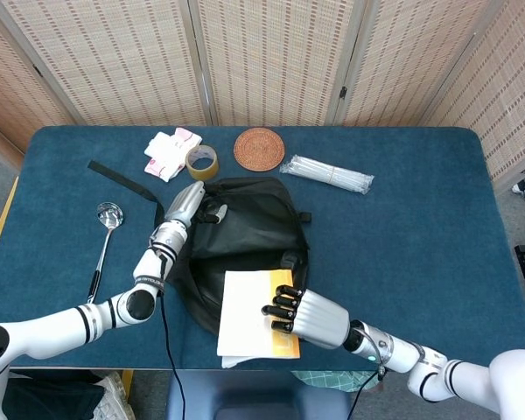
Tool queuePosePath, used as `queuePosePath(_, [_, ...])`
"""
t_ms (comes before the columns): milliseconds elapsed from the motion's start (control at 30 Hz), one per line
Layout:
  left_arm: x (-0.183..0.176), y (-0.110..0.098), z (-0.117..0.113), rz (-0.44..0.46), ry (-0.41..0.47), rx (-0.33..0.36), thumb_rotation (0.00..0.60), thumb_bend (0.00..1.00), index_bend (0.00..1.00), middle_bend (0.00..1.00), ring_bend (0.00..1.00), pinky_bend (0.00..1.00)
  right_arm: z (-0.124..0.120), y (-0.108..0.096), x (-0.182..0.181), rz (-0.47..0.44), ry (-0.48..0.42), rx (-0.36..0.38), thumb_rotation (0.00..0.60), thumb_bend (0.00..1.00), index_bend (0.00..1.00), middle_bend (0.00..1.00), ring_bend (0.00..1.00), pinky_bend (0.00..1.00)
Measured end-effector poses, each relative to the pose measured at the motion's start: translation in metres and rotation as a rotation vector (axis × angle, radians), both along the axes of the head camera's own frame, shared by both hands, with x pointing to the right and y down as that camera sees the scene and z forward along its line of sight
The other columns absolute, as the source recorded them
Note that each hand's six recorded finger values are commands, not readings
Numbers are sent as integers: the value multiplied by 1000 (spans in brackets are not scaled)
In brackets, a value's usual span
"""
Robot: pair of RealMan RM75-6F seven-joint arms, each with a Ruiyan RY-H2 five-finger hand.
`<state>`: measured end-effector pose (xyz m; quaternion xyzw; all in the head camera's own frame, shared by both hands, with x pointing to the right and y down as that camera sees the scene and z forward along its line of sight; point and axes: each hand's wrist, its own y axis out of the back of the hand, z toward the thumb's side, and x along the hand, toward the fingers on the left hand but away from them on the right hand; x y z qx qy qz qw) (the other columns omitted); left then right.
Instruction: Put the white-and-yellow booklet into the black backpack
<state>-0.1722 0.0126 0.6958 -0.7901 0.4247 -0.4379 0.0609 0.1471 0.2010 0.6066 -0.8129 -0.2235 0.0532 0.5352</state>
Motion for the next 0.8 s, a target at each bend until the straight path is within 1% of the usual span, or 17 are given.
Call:
queuePosePath(400, [-4,1,-2,-5,9,-9,600,622,676,408,338,159,56,-16,-27,3,113,17,600,642,805,498,528,435])
queuePosePath(567, [-4,3,-2,4,8,-16,600,622,675,408,336,153,76,-26,-38,14,167,56,600,642,806,498,531,434])
queuePosePath(800, [-8,3,-4,-1,15,-17,600,622,675,408,333,153,96,-34,-57,7,240,110,600,642,806,501,541,420])
